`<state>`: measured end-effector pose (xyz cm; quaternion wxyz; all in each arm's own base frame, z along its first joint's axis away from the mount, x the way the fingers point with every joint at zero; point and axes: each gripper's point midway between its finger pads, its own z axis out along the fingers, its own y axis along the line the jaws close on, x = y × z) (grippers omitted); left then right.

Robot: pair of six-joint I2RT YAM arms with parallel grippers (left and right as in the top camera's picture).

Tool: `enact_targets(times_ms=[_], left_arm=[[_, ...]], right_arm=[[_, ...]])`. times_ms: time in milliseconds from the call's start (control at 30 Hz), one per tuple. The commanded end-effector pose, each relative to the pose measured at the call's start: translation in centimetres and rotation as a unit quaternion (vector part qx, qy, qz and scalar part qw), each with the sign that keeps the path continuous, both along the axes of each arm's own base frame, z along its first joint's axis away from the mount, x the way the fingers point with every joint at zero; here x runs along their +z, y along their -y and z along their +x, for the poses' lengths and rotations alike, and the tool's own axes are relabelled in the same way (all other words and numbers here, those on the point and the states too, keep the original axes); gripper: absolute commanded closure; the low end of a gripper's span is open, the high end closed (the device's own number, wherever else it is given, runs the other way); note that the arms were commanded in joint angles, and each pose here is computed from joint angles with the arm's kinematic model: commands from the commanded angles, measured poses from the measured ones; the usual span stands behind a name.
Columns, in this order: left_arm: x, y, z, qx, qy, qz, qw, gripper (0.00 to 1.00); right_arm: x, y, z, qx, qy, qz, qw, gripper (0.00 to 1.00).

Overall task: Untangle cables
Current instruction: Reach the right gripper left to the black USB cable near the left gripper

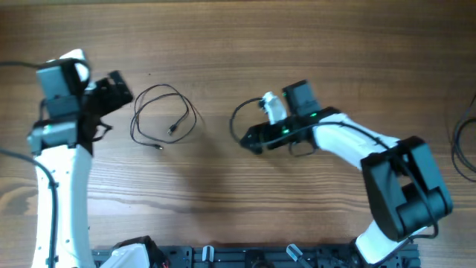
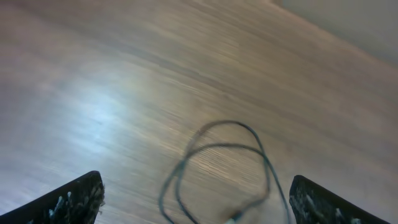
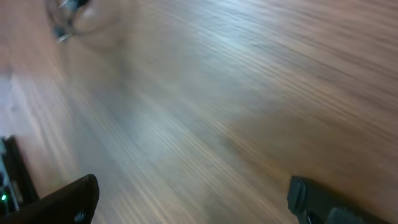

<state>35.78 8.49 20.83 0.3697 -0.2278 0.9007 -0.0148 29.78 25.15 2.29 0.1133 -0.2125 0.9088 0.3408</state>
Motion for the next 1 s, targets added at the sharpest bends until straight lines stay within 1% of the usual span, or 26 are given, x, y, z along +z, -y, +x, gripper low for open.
enact_targets(times_ms=[0, 133, 233, 367, 467, 533, 733, 967], left_arm=[[0.7, -2.0, -0.6, 0.037, 0.024, -0.059, 0.997, 0.05], [0.5, -2.6, -1.3, 0.035, 0.026, -0.099, 0.994, 0.07], [0.4, -1.4, -1.4, 0.010, 0.024, -0.123, 0.992, 0.09], [0.2, -0.4, -1.5, -0.004, 0.017, -0.135, 0.991, 0.09], [0.1, 0.4, -1.4, -0.013, 0.012, -0.137, 0.990, 0.09], [0.1, 0.8, -1.4, -0.019, 0.009, -0.138, 0.990, 0.09], [-0.2, 1.8, -1.5, -0.031, 0.000, -0.141, 0.990, 0.09], [-0.4, 2.7, -1.7, -0.041, -0.010, -0.147, 0.988, 0.11]], right_arm=[[-1.1, -2.8, -2.4, 0.015, -0.030, 0.009, 0.999, 0.00], [0.2, -6.6, -2.8, 0.035, 0.006, 0.045, 0.998, 0.00], [1.2, -8.6, -2.7, 0.032, 0.020, 0.071, 0.997, 0.00], [1.7, -10.4, -2.2, 0.017, 0.022, 0.103, 0.994, 0.00], [1.0, -11.8, -1.9, -0.006, -0.004, 0.134, 0.991, 0.00], [0.4, -12.7, -1.9, -0.007, -0.024, 0.154, 0.988, 0.00], [-2.0, -14.8, -1.5, -0.009, -0.076, 0.167, 0.983, 0.00], [-2.5, -18.8, -1.4, 0.009, -0.096, 0.180, 0.979, 0.00]])
